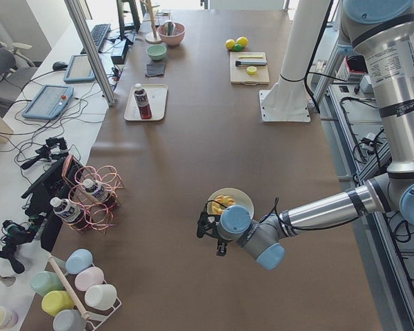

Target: Place donut on tray

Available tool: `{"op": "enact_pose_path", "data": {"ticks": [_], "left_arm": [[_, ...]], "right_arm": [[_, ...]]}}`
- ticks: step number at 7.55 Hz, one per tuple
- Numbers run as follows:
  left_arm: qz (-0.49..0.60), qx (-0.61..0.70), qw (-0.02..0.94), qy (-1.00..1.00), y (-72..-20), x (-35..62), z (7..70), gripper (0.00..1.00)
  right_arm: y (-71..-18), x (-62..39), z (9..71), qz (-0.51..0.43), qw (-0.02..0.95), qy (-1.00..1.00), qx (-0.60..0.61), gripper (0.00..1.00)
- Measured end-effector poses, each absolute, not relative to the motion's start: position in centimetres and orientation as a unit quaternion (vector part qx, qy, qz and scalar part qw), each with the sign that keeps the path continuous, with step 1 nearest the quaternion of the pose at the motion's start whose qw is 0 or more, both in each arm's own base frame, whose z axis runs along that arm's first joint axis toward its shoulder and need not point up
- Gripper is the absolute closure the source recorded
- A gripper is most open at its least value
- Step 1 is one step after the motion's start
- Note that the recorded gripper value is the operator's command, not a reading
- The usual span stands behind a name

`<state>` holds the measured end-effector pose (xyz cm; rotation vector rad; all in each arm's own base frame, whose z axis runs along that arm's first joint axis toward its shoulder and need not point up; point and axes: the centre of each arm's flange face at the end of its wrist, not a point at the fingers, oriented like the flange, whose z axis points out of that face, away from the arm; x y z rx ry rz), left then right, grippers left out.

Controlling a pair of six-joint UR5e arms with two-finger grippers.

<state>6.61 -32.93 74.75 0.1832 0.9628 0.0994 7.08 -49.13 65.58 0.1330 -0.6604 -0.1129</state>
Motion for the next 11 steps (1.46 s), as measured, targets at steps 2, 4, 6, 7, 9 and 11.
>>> {"op": "enact_pose_path", "data": {"ticks": [2,4,6,7,9,11], "left_arm": [[0.050,0.084,0.876,0.473,-32.5,7.9,74.5,0.31],[0.056,0.084,0.868,0.486,-31.8,9.1,75.3,0.44],[0.060,0.084,0.866,0.489,-31.6,9.5,75.6,0.75],[0.061,0.084,0.865,0.491,-31.7,9.5,75.5,0.83],[0.063,0.085,0.863,0.494,-31.9,9.7,75.3,0.88],[0.064,0.086,0.863,0.495,-32.0,9.8,75.2,1.00]], "right_arm": [[-49.0,7.0,65.7,-0.055,0.942,-0.324,0.064,0.00],[-48.9,7.0,65.8,-0.054,0.942,-0.325,0.063,0.00],[-49.0,6.9,65.8,-0.053,0.942,-0.326,0.062,0.00],[-49.1,6.7,65.5,-0.051,0.942,-0.326,0.062,0.01],[-49.5,5.7,65.1,-0.046,0.942,-0.328,0.058,0.00],[-49.7,5.0,64.9,-0.046,0.942,-0.329,0.055,0.00]]}}
